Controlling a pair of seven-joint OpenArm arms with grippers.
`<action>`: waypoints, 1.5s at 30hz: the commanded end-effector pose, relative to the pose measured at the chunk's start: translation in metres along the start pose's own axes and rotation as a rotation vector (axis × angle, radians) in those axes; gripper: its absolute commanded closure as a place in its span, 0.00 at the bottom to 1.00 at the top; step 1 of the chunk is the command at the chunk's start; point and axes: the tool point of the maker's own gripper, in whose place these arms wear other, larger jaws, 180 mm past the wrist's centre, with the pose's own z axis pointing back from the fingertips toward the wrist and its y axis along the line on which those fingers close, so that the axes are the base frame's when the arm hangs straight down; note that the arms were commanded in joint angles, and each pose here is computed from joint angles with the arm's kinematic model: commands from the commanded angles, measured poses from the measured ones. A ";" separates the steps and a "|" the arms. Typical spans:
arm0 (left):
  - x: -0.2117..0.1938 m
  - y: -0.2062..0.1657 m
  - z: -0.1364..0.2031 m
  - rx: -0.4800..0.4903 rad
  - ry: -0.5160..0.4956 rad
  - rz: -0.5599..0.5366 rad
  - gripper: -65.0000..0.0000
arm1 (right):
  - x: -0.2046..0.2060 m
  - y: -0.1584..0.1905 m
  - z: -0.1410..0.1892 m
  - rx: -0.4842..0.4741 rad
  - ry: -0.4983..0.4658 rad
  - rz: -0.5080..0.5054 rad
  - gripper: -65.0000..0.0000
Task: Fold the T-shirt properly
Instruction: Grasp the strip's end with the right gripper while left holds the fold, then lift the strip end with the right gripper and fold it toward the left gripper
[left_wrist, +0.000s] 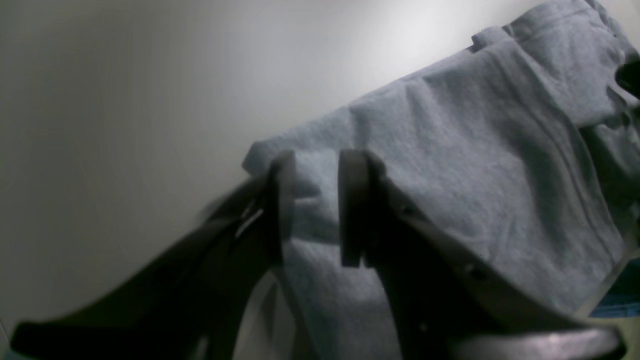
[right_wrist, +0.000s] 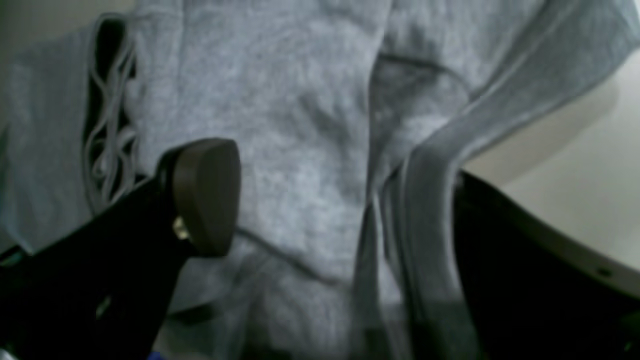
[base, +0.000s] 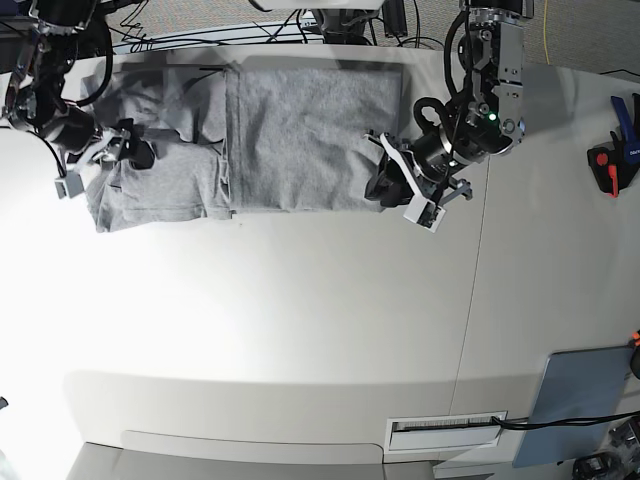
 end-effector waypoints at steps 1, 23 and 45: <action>0.011 -0.002 0.002 -0.007 -0.041 -0.012 0.75 | -0.017 -0.013 0.000 -0.068 0.084 -0.005 0.25; -0.005 0.011 0.006 0.056 0.022 -0.073 0.75 | 0.055 0.070 0.029 -0.065 -0.088 0.188 0.98; -0.101 -0.005 0.018 0.033 0.232 0.031 0.75 | 0.019 0.302 -0.024 0.185 -0.204 0.482 0.98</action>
